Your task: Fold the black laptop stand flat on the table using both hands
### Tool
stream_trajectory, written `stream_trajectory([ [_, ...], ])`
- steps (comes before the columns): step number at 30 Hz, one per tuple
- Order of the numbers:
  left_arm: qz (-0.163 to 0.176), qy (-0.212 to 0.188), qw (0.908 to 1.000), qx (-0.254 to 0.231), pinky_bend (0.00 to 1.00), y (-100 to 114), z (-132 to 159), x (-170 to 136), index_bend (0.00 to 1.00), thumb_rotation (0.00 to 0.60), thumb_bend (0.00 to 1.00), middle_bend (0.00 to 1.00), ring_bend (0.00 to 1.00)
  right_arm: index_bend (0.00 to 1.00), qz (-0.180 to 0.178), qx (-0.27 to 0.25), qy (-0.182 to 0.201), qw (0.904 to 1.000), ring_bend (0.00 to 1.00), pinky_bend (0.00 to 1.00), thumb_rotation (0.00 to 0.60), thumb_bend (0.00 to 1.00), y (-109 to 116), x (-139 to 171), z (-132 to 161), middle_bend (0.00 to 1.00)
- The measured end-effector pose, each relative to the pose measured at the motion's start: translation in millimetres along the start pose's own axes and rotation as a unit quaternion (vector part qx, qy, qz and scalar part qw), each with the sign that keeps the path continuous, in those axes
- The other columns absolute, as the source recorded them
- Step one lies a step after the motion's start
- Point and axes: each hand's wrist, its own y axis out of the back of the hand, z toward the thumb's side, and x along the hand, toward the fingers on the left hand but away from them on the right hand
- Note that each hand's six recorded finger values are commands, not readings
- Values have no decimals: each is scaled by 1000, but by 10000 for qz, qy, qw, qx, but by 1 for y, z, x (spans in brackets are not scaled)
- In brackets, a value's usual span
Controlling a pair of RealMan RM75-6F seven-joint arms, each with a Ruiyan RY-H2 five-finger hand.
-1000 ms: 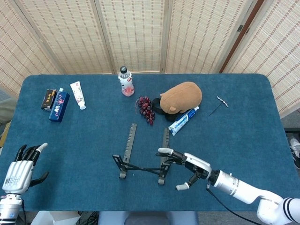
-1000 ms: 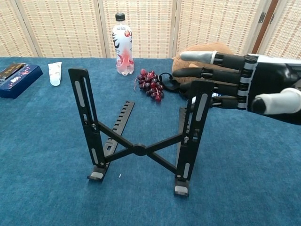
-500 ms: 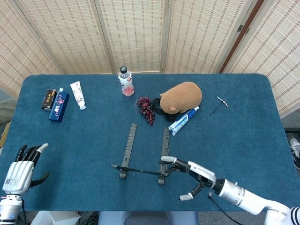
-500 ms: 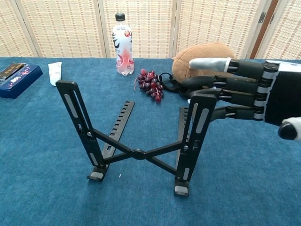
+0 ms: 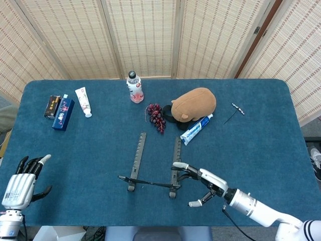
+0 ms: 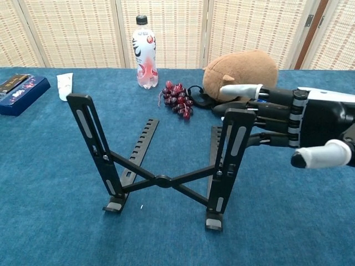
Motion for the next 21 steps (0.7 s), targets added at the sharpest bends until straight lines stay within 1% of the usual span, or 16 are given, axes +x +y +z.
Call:
stream_trajectory([
  [8, 6, -60, 10000, -33, 0, 1, 2, 0, 111, 600, 223, 174, 148, 0, 65, -157, -212, 9996, 57, 218, 600, 29, -6, -2, -17, 132],
  [21, -17, -78, 10000, -29, 0, 0, 3, -1, 111, 600, 223, 175, 149, 0, 141, -517, -363, 9979, 57, 218, 600, 29, -13, -3, -28, 132],
])
